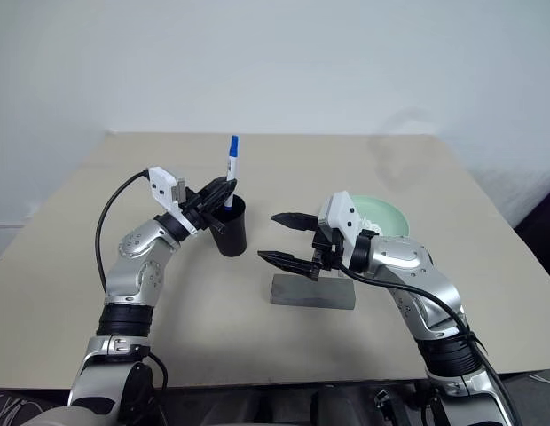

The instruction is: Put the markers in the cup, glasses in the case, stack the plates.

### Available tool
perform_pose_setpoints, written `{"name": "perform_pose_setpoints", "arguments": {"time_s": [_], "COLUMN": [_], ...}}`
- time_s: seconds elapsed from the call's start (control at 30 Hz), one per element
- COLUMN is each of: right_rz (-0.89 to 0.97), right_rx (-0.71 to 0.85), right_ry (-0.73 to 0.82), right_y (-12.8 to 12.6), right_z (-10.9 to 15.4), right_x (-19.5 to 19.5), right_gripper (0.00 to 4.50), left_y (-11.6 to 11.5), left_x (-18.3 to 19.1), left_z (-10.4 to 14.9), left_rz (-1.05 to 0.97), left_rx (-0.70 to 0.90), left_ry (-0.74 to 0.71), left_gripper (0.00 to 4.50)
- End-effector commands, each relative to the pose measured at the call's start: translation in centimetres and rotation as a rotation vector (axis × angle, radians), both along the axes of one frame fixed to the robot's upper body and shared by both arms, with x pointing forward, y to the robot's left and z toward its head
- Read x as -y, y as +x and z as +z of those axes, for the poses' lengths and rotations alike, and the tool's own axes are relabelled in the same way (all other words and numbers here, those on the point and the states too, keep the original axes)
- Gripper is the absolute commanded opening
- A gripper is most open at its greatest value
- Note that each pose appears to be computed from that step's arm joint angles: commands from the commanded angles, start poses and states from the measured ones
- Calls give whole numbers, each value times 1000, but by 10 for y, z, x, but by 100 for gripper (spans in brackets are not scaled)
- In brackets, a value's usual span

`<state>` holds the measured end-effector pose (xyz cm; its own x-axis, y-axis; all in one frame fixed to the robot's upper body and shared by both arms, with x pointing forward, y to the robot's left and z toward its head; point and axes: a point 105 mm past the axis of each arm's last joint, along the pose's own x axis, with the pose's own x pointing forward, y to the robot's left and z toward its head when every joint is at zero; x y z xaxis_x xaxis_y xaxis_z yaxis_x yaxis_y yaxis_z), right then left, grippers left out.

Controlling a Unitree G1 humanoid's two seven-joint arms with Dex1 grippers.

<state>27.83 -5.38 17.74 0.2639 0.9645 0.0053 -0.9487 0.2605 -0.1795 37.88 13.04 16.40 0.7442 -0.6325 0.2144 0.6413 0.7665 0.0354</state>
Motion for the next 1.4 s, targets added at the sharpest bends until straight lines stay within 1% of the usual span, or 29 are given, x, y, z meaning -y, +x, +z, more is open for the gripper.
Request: {"name": "perform_pose_setpoints", "arguments": {"time_s": [0.03,0.17,0.33,0.6,0.67,0.8,1.0,1.13,1.2,1.27,1.4], "right_rz": [-6,-7,-6,-3,-3,-3,-6,-7,-8,-7,-6], "right_rx": [61,61,61,62,63,64,68,70,71,72,73], "right_ry": [15,15,13,15,15,19,23,23,23,22,22], "right_y": [2,2,3,3,3,3,4,4,4,5,5], "right_z": [14,13,13,13,13,13,14,14,14,14,14], "right_x": [1,2,1,0,0,0,-1,0,0,0,0], "right_gripper": [360,360,360,360,360,360,360,360,360,360,360], "left_y": [1,2,3,5,6,8,12,13,13,12,12], "left_x": [3,3,3,8,8,7,4,4,4,3,3], "left_z": [4,4,10,31,33,32,20,18,17,17,17], "left_rz": [3,9,13,3,2,5,15,15,15,18,18], "left_rx": [25,28,50,105,113,114,89,85,84,82,85], "left_ry": [10,11,11,-6,-3,7,25,22,20,17,17], "left_gripper": [9,9,9,9,9,9,9,9,85,143,287]}}
